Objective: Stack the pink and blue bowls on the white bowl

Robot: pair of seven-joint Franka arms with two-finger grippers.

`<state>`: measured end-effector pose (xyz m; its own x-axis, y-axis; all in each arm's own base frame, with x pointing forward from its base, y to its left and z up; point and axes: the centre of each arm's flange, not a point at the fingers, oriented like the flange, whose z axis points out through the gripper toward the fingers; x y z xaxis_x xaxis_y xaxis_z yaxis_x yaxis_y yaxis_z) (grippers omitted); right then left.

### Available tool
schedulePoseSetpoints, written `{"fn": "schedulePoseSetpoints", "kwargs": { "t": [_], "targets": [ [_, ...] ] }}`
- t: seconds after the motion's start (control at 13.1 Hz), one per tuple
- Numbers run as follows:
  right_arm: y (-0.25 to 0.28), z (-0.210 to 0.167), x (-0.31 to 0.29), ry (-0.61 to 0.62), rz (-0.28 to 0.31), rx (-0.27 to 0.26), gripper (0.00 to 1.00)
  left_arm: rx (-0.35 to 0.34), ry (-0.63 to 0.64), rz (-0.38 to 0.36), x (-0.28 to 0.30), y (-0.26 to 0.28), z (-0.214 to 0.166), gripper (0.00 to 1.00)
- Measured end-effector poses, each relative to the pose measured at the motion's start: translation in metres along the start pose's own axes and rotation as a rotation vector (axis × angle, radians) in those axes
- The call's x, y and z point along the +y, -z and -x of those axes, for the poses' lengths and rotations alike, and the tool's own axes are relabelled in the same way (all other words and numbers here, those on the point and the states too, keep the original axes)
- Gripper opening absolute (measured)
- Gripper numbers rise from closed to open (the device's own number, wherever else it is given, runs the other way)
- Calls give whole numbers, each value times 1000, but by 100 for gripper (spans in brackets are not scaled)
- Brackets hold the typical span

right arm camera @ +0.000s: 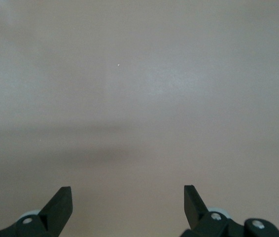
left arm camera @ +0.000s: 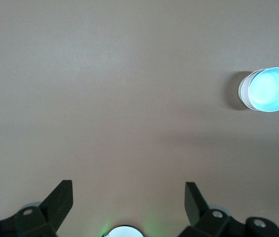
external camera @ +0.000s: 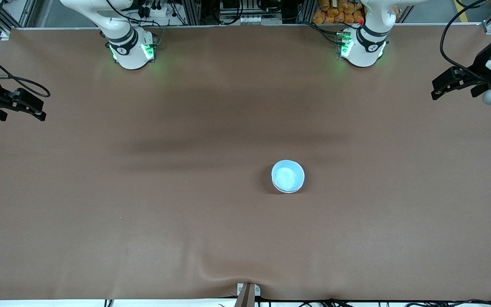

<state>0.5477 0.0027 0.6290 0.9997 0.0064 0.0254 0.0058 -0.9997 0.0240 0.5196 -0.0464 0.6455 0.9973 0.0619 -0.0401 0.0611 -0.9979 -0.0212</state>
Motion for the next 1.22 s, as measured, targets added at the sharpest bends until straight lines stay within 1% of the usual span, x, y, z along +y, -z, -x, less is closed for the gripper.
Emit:
{"fn": "schedulePoseSetpoints", "kwargs": {
  "t": [0.53,0.61,0.76,1.22],
  "targets": [
    [7,2,-6,11,0,12,100,17,4,3,-2,8,0,100],
    [7,2,-7,13,0,9,100,21,5,3,-3,10,-1,100],
    [6,4,-6,11,-2,-11,100,24,7,4,-4,11,-2,100],
    [13,6,-3,6,-2,-13,100,25,6,5,-3,11,-4,100]
  ]
}}
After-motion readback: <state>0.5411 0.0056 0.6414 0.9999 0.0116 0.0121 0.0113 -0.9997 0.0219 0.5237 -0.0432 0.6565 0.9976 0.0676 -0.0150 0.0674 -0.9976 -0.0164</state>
